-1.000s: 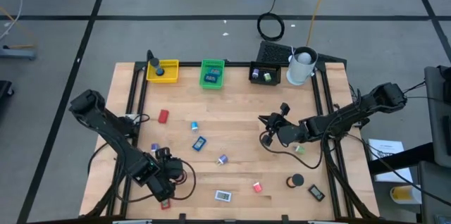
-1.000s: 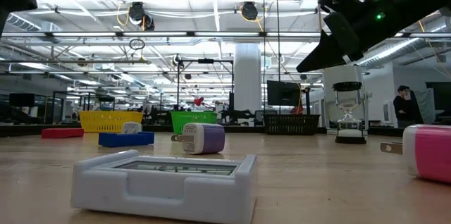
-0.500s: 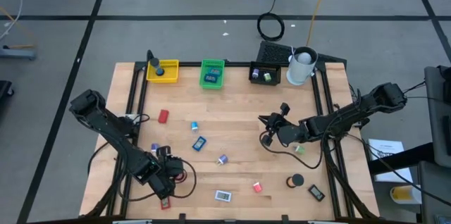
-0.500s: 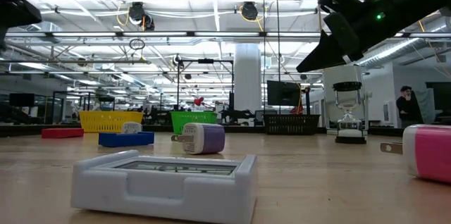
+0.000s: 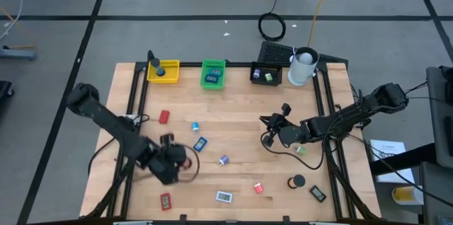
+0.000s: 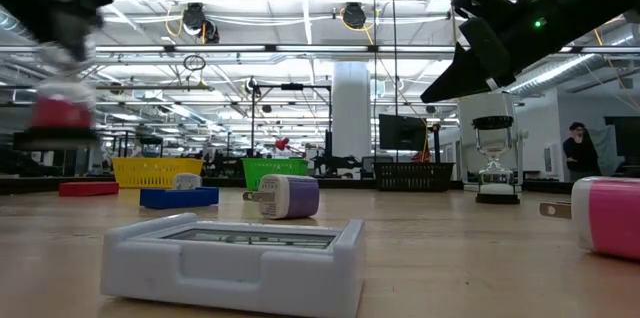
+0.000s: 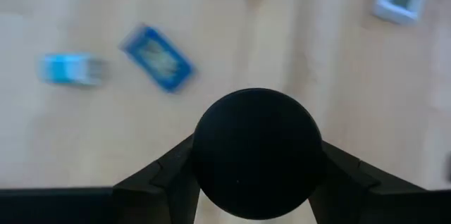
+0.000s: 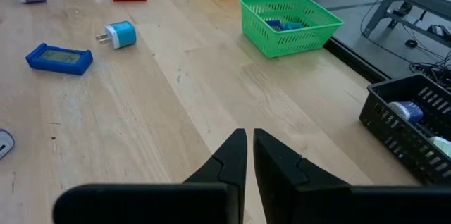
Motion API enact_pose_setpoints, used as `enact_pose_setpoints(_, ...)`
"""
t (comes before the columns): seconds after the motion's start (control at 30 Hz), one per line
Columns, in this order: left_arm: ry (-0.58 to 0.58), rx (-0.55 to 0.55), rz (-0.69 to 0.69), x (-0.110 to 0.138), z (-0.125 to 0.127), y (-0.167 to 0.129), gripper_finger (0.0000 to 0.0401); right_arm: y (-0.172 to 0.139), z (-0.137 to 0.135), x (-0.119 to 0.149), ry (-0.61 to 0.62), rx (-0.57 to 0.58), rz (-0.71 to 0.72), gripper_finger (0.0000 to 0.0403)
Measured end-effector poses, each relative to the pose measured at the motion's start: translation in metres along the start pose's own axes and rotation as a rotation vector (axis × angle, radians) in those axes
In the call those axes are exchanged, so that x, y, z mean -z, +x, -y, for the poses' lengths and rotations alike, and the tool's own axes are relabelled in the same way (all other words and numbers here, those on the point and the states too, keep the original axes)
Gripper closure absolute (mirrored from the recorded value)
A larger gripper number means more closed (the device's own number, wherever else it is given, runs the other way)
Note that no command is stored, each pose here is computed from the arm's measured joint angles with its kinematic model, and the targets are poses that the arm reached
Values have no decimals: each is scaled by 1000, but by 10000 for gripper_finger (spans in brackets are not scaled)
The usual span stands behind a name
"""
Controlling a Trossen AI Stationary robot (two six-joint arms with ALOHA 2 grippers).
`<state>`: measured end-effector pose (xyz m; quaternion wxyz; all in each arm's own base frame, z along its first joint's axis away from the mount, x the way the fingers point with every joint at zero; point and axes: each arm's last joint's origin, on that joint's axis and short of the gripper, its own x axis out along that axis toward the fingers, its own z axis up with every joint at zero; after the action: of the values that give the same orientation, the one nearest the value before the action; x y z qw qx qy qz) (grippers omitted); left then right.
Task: Pick & Place Office items
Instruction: Put the red sand timer into the yellow bin
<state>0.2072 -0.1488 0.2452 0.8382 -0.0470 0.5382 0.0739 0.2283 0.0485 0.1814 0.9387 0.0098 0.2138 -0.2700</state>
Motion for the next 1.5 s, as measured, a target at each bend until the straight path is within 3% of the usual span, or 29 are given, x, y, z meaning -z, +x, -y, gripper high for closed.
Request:
enact_pose_setpoints(0.43, -293, -278, 138, -22, -142, -56, 193, 0, 0, 0, 0, 0, 0, 380)
enact_pose_setpoints(0.63, -383, -370, 59, -29, -196, -49, 193, 0, 0, 0, 0, 0, 0, 380)
enact_pose_setpoints(0.8, -456, -375, 8, -38, -234, -33, 193, 0, 0, 0, 1, 0, 0, 380)
enact_pose_setpoints(1.13, -558, -340, -44, -10, -268, 26, 193, 0, 0, 0, -26, 0, 0, 380)
enact_pose_setpoints(1.5, -639, -407, -105, 13, -284, 31, 184, 0, 0, 0, -24, 0, 1, 380)
